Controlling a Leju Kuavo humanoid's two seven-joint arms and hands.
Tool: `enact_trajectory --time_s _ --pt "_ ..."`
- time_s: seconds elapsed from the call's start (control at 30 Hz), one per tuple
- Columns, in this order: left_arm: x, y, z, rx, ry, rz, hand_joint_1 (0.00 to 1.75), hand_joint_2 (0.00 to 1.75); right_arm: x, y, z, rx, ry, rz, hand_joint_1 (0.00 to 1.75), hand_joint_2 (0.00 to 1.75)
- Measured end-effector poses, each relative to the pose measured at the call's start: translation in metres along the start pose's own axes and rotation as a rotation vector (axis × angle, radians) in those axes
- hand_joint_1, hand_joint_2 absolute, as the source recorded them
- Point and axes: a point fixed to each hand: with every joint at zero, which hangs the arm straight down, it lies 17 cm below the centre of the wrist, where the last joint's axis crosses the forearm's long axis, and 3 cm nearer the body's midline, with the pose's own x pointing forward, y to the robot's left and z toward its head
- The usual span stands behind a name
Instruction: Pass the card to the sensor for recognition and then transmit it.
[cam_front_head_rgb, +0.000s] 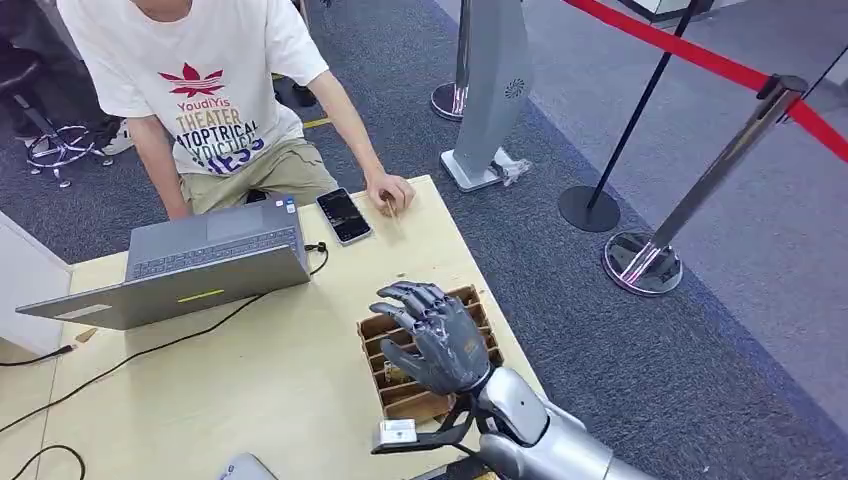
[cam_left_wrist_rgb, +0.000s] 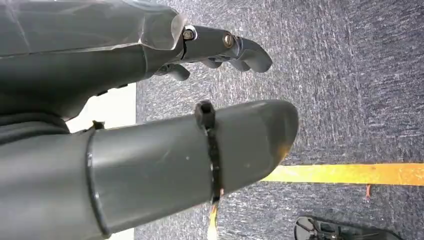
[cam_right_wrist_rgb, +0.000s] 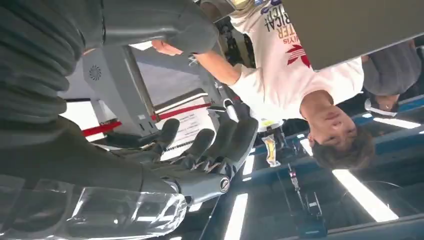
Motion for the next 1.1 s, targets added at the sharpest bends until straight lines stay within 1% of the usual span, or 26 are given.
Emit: enact_trajectory --time_s 0.2,0.23,0.27,0.47,0.53,0.57,0.8,1.0,1.03,1.1 --pt "0.000 0.000 0.000 0.000 0.000 0.000 0.00 0.00 0.000 0.000 0.002 0.002 -0.002 0.004 0.80 1.75" --pt "0.000 0.000 0.000 0.000 -0.001 -0.001 0.00 0.00 0.000 -0.001 0.002 0.004 -0.004 0.010 0.84 1.75" --pt "0.000 0.000 0.000 0.001 -0.001 -0.002 0.00 0.00 -0.001 -0.001 0.003 0.006 -0.003 0.013 0.77 1.75" --pt "0.002 0.001 0.000 0.005 -0.004 -0.021 0.00 0.00 -0.002 0.004 0.006 0.028 0.003 0.026 0.70 1.75" --pt "0.003 0.002 0.000 0.005 -0.007 -0.026 0.00 0.00 -0.003 0.007 0.007 0.037 0.005 0.026 0.56 1.75" --pt "0.004 0.002 0.000 0.006 -0.007 -0.027 0.00 0.00 -0.003 0.009 0.008 0.043 0.005 0.025 0.59 1.75" --pt "0.005 0.002 0.000 0.006 -0.009 -0.028 0.00 0.00 -0.006 0.027 0.016 0.097 0.009 0.026 0.63 1.75" --pt "0.004 0.002 0.000 0.007 -0.007 -0.023 0.00 0.00 -0.017 0.041 0.023 0.140 0.036 0.024 0.66 1.75" --pt "0.004 0.002 0.000 0.007 -0.006 -0.021 0.00 0.00 -0.019 0.043 0.024 0.145 0.040 0.024 0.77 1.75" --pt "0.004 0.003 0.000 0.007 -0.004 -0.017 0.00 0.00 -0.022 0.046 0.026 0.154 0.044 0.027 0.79 1.75"
